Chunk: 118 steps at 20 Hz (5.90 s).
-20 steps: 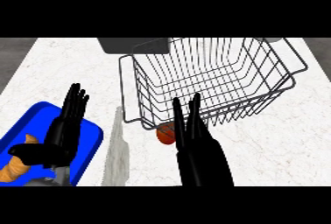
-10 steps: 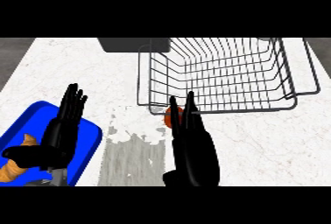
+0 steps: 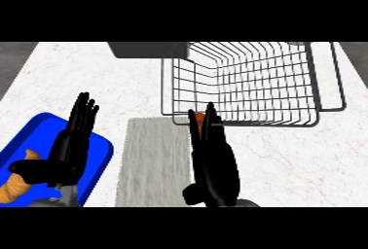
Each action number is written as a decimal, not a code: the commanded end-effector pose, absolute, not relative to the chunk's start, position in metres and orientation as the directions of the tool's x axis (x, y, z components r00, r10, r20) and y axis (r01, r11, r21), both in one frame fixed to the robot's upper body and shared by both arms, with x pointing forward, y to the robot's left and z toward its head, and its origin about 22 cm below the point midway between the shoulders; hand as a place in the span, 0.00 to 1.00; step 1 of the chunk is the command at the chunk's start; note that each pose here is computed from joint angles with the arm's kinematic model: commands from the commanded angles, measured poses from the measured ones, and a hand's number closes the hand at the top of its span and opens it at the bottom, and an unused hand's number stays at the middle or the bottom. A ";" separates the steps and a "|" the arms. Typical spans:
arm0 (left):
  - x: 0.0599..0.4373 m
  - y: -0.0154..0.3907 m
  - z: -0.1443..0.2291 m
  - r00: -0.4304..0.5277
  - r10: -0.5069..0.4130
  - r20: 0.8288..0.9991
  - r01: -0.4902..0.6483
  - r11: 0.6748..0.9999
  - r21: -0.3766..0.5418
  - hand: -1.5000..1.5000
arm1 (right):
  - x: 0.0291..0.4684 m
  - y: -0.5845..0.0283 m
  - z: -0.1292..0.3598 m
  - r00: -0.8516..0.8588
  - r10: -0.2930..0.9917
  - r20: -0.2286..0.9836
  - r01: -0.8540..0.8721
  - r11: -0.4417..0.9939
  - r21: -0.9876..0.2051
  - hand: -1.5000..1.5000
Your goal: Pick the tomato from the placemat and place it in the basket
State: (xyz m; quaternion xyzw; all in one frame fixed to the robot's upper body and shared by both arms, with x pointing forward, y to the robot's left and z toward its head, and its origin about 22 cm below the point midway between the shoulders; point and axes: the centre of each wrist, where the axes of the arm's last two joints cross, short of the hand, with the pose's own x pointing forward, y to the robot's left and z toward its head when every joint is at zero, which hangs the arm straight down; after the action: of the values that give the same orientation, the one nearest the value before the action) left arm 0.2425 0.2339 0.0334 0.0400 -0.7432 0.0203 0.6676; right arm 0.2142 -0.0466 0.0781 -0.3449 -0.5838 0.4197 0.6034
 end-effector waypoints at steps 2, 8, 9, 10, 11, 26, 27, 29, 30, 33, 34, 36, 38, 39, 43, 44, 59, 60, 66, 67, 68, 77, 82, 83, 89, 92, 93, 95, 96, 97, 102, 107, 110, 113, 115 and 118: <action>0.245 0.247 0.027 -0.098 -0.024 0.995 -0.069 0.997 0.018 0.50 | 0.231 -0.050 0.059 0.000 0.899 0.438 -0.171 0.432 -0.886 0.00; 0.230 0.225 0.040 -0.105 -0.033 0.994 -0.079 0.997 0.025 0.50 | 0.221 -0.033 0.038 -0.011 0.910 0.415 -0.195 0.405 -0.893 0.00; 0.237 0.245 0.043 -0.096 -0.028 0.995 -0.086 0.996 0.020 0.50 | 0.235 -0.039 0.064 -0.007 0.907 0.421 -0.204 0.411 -0.889 0.00; 0.252 0.247 0.035 -0.092 -0.013 0.996 -0.083 0.997 0.006 0.50 | 0.229 -0.030 0.035 -0.014 0.908 0.419 -0.195 0.409 -0.892 0.00; 0.246 0.241 0.031 -0.117 -0.030 0.993 -0.075 0.997 0.022 0.50 | 0.233 -0.048 0.027 -0.009 0.903 0.429 -0.184 0.420 -0.889 0.00; 0.242 0.224 0.022 -0.107 -0.042 0.993 -0.093 0.995 0.032 0.50 | 0.245 -0.040 0.013 -0.004 0.899 0.438 -0.209 0.428 -0.880 0.00; 0.238 0.243 0.039 -0.105 -0.033 0.994 -0.092 0.996 0.023 0.50 | 0.247 -0.047 0.013 -0.009 0.889 0.457 -0.203 0.446 -0.872 0.00; 0.255 0.225 0.030 -0.116 -0.018 0.993 -0.086 0.996 0.008 0.50 | 0.255 -0.046 0.012 -0.025 0.911 0.411 -0.276 0.389 -0.879 1.00; 0.252 0.246 0.050 -0.123 -0.024 0.992 -0.084 0.996 0.014 0.50 | 0.254 -0.044 -0.006 -0.035 0.918 0.394 -0.275 0.370 -0.887 1.00; 0.245 0.227 0.028 -0.104 -0.018 0.994 -0.089 0.996 0.009 0.50 | 0.268 -0.040 0.001 -0.120 0.936 0.332 -0.262 0.293 -0.920 1.00; 0.247 0.248 0.043 -0.114 -0.012 0.993 -0.086 0.996 0.002 0.50 | 0.241 -0.043 -0.004 -0.131 0.939 0.319 -0.258 0.278 -0.925 1.00; 0.249 0.225 0.025 -0.099 -0.017 0.995 -0.083 0.996 0.008 0.50 | 0.257 -0.019 0.016 -0.133 0.940 0.313 -0.239 0.276 -0.931 1.00; 0.258 0.241 0.029 -0.095 -0.043 0.995 -0.082 0.996 0.035 0.50 | 0.253 -0.022 0.008 -0.147 0.940 0.307 -0.207 0.275 -0.939 1.00; 0.249 0.231 0.042 -0.108 -0.033 0.994 -0.081 0.996 0.024 0.50 | 0.269 -0.031 0.004 -0.147 0.944 0.295 -0.212 0.261 -0.942 1.00; 0.248 0.228 0.047 -0.101 -0.031 0.994 -0.092 0.996 0.021 0.50 | 0.246 -0.032 -0.003 -0.027 0.958 0.285 -0.180 0.276 -0.944 1.00; 0.246 0.227 0.039 -0.116 -0.031 0.993 -0.061 0.998 0.025 0.50 | 0.245 -0.031 -0.016 0.109 0.958 0.263 -0.174 0.279 -0.944 1.00; 0.248 0.222 0.029 -0.098 -0.025 0.995 -0.093 0.996 0.015 0.50 | 0.227 -0.028 -0.002 0.470 0.755 0.457 0.234 0.393 -0.889 1.00; 0.241 0.238 0.032 -0.097 -0.044 0.994 -0.102 0.994 0.034 0.50 | 0.226 -0.029 0.004 0.446 0.744 0.497 0.280 0.412 -0.867 1.00; 0.247 0.230 0.034 -0.082 -0.038 0.996 -0.096 0.995 0.030 0.50 | 0.216 -0.020 0.066 0.264 0.745 0.613 0.485 0.447 -0.752 1.00; 0.239 0.234 0.023 -0.069 -0.030 0.997 -0.113 0.993 0.022 0.50 | 0.207 -0.020 0.071 0.227 0.734 0.640 0.505 0.473 -0.722 1.00; 0.240 0.250 0.028 -0.074 -0.058 0.996 -0.112 0.992 0.049 0.50 | 0.198 -0.020 0.076 0.211 0.733 0.646 0.509 0.482 -0.713 1.00; 0.239 0.240 0.027 -0.087 -0.033 0.996 -0.126 0.992 0.022 0.50 | 0.174 -0.046 0.109 0.275 0.686 0.674 0.596 0.429 -0.679 1.00; 0.239 0.254 0.031 -0.103 -0.044 0.994 -0.165 0.986 0.026 0.50 | 0.161 -0.067 0.104 0.433 0.672 0.602 0.588 0.296 -0.753 1.00; 0.238 0.241 0.030 -0.092 -0.034 0.995 -0.137 0.990 0.021 0.50 | 0.157 -0.068 0.108 0.459 0.682 0.569 0.574 0.261 -0.776 1.00; 0.237 0.245 0.029 -0.083 -0.035 0.996 -0.145 0.989 0.023 0.50 | 0.126 -0.088 0.128 0.535 0.631 0.562 0.601 0.184 -0.778 1.00; 0.235 0.245 0.027 -0.099 -0.042 0.994 -0.146 0.989 0.028 0.50 | 0.115 -0.091 0.124 0.541 0.602 0.587 0.618 0.189 -0.763 1.00; 0.237 0.249 0.032 -0.110 -0.045 0.993 -0.135 0.990 0.030 0.50 | 0.112 -0.094 0.137 0.531 0.597 0.602 0.639 0.184 -0.747 1.00; 0.234 0.246 0.029 -0.092 -0.027 0.995 -0.114 0.993 0.016 0.50 | 0.109 -0.099 0.139 0.553 0.592 0.586 0.630 0.162 -0.760 1.00; 0.229 0.228 0.021 -0.088 -0.011 0.996 -0.124 0.992 0.000 0.50 | 0.111 -0.095 0.128 0.542 0.586 0.602 0.647 0.166 -0.744 1.00; 0.234 0.246 0.023 -0.106 -0.031 0.994 -0.118 0.993 0.019 0.50 | 0.112 -0.107 0.140 0.572 0.576 0.584 0.635 0.139 -0.760 1.00; 0.238 0.248 0.044 -0.108 -0.037 0.993 -0.119 0.993 0.024 0.50 | 0.088 -0.129 0.143 0.609 0.569 0.552 0.614 0.101 -0.783 1.00; 0.240 0.238 0.035 -0.084 -0.031 0.996 -0.113 0.993 0.021 0.50 | 0.084 -0.139 0.142 0.632 0.572 0.523 0.566 0.120 -0.815 1.00; 0.231 0.239 0.031 -0.106 -0.015 0.994 -0.116 0.993 0.002 0.50 | 0.079 -0.147 0.136 0.676 0.567 0.471 0.520 0.087 -0.850 1.00; 0.240 0.239 0.040 -0.105 -0.025 0.994 -0.095 0.995 0.015 0.50 | 0.078 -0.150 0.130 0.669 0.565 0.483 0.516 0.114 -0.849 1.00; 0.239 0.234 0.031 -0.100 -0.030 0.995 -0.128 0.992 0.017 0.50 | 0.077 -0.150 0.124 0.652 0.551 0.521 0.545 0.138 -0.827 1.00; 0.240 0.230 0.034 -0.107 -0.026 0.994 -0.120 0.993 0.013 0.50 | 0.078 -0.159 0.116 0.637 0.554 0.536 0.566 0.136 -0.813 1.00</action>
State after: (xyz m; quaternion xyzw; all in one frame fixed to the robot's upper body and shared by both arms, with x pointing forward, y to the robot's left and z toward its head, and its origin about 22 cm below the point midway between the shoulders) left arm 0.2376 0.2378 0.0292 0.0482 -0.7407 0.0317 0.6693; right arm 0.0852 -0.1483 0.1066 -0.6846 -0.4220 0.0832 0.5885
